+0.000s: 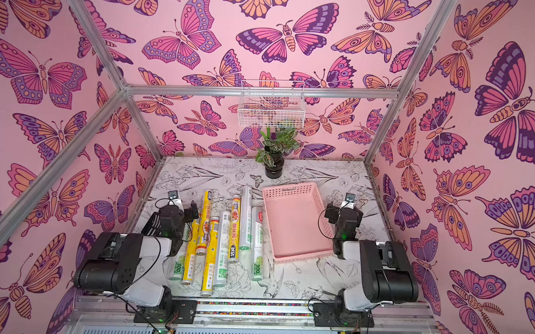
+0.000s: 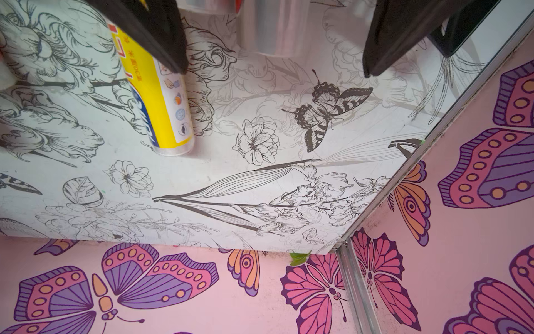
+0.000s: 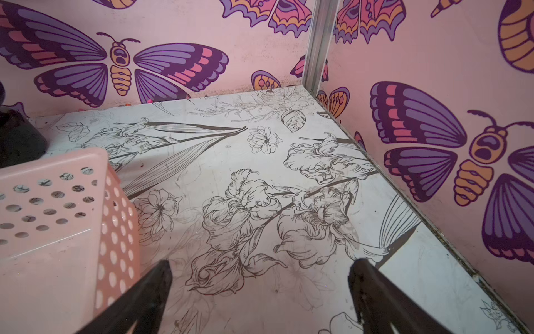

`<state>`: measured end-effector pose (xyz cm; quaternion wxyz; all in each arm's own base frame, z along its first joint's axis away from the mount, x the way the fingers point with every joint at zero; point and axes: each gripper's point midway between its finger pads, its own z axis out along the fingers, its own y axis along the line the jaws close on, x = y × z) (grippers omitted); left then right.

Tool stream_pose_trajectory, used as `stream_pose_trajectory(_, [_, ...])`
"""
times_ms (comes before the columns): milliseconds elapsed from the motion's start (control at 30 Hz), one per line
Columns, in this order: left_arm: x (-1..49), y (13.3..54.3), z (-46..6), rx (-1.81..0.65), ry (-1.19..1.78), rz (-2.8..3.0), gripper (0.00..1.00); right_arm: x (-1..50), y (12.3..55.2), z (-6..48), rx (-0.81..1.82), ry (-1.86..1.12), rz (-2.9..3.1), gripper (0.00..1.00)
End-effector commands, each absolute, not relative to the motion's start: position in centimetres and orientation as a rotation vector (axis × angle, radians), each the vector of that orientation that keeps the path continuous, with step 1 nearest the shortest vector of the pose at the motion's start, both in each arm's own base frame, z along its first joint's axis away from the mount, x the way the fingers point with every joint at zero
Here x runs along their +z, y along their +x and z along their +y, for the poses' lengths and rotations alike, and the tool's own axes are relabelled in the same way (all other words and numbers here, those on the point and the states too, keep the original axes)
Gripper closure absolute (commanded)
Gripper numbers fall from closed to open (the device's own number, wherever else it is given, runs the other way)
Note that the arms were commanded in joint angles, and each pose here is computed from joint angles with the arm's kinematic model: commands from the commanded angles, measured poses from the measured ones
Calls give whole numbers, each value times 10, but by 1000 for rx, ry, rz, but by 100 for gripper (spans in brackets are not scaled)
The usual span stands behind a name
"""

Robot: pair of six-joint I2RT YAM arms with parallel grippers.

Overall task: Put the plastic wrap into the basket
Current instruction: Pick up the plastic wrap from the center of the board.

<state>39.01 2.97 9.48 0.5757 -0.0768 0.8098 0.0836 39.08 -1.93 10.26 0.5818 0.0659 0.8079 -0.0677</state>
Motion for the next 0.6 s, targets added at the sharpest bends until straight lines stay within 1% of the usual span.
stream_pose_trajectory(0, [91, 389, 29, 194, -168, 1901, 0, 96, 391, -17, -140, 143, 1923, 1])
stream_pose_trajectory(500, [93, 389, 29, 194, -172, 1897, 0, 97, 390, -17, -140, 144, 1921, 1])
stream_pose_trajectory(567, [92, 388, 31, 197, -182, 1895, 0, 100, 389, -12, -122, 108, 1906, 1])
